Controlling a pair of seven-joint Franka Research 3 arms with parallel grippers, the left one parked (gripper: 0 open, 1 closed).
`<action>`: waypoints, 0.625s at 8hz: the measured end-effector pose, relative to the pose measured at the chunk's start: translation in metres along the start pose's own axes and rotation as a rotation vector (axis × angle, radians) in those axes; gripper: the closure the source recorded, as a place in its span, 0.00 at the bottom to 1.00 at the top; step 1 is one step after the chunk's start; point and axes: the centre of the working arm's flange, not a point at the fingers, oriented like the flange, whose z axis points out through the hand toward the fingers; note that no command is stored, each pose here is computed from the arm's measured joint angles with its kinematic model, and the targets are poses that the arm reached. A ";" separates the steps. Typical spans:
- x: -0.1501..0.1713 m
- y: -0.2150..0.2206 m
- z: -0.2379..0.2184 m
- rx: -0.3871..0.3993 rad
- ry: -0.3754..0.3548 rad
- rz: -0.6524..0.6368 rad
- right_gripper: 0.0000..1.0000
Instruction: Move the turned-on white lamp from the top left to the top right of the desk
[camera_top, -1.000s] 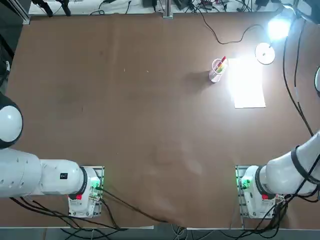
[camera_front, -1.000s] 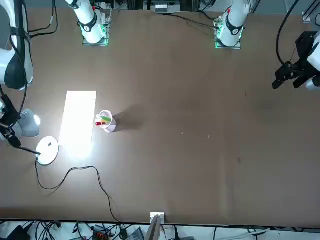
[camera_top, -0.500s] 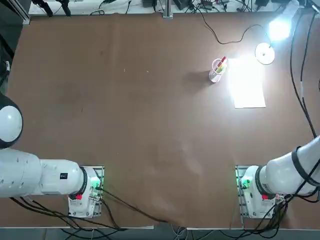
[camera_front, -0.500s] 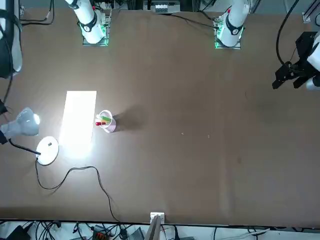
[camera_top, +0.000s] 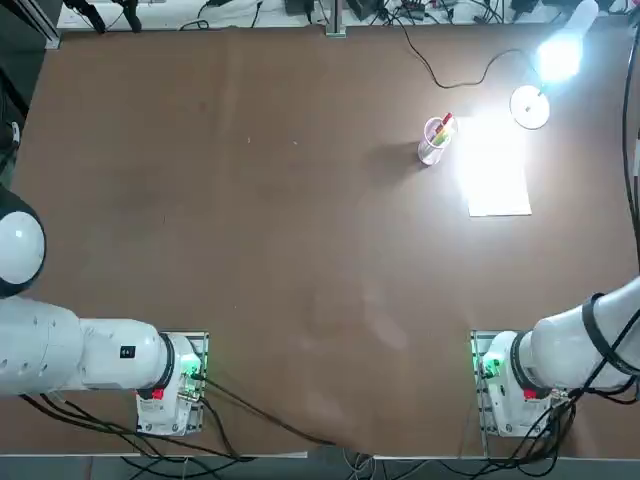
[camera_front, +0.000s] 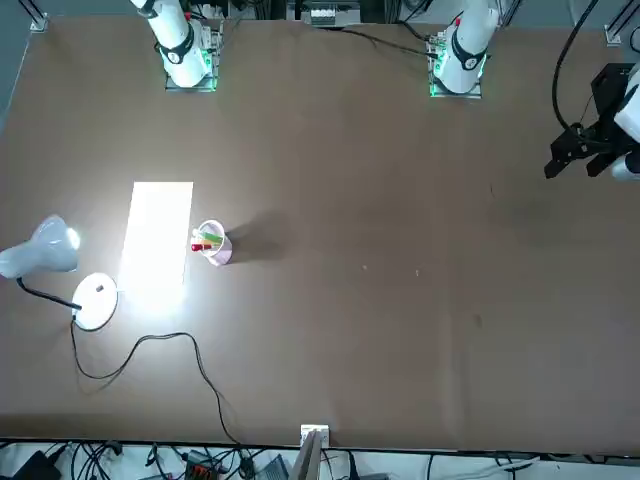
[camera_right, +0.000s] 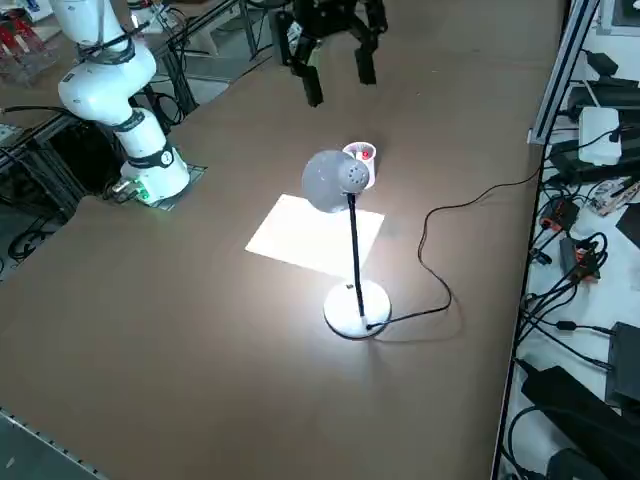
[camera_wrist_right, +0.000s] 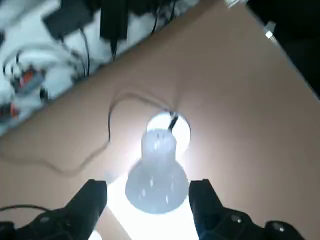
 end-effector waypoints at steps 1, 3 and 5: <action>-0.017 -0.003 -0.005 0.001 -0.101 -0.116 0.00; -0.062 -0.020 -0.007 -0.001 -0.328 -0.359 0.00; -0.098 -0.063 0.019 0.010 -0.420 -0.487 0.00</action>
